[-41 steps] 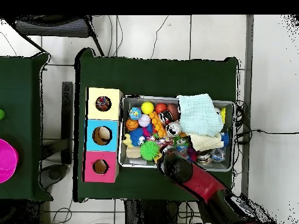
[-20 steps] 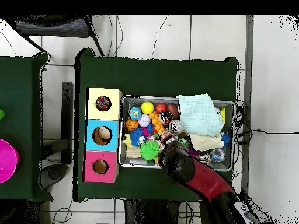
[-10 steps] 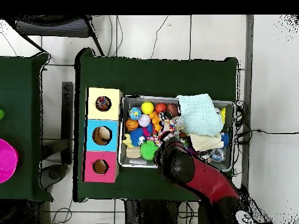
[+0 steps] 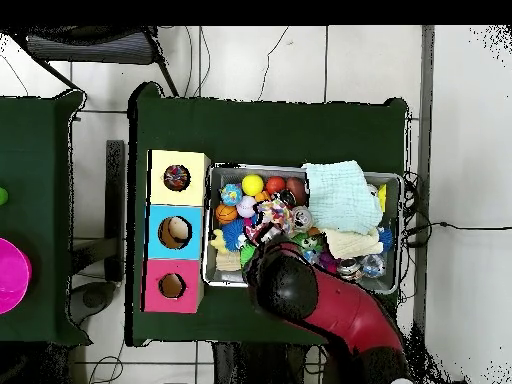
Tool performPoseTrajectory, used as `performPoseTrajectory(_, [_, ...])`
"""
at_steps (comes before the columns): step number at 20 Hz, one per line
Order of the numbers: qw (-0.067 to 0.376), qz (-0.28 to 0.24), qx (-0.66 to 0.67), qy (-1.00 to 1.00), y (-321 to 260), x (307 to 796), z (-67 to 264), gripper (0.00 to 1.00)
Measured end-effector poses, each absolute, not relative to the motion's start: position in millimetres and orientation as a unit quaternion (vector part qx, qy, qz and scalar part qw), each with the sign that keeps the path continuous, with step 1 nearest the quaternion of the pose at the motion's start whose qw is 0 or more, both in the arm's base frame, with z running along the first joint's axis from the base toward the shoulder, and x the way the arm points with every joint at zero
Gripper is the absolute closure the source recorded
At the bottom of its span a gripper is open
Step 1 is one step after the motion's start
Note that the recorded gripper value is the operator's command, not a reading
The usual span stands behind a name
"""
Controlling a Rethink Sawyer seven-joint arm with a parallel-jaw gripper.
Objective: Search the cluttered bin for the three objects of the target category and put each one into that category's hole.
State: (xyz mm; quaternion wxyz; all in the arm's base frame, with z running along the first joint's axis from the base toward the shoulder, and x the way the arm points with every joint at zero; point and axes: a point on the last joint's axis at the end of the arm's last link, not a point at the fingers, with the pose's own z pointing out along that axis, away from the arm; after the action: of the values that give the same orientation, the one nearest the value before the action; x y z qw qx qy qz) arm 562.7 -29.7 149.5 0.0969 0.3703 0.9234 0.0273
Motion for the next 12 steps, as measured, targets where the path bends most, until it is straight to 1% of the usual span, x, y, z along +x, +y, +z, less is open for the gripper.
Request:
performPoseTrajectory(5, [0.103,0.031,0.363,0.925,-18.0,569.2,168.1,1.00])
performPoseTrajectory(9, [0.113,0.034,0.347,0.930,0.7,583.8,197.1,1.00])
performPoseTrajectory(12, [0.115,0.033,0.338,0.933,9.4,590.0,209.0,1.00])
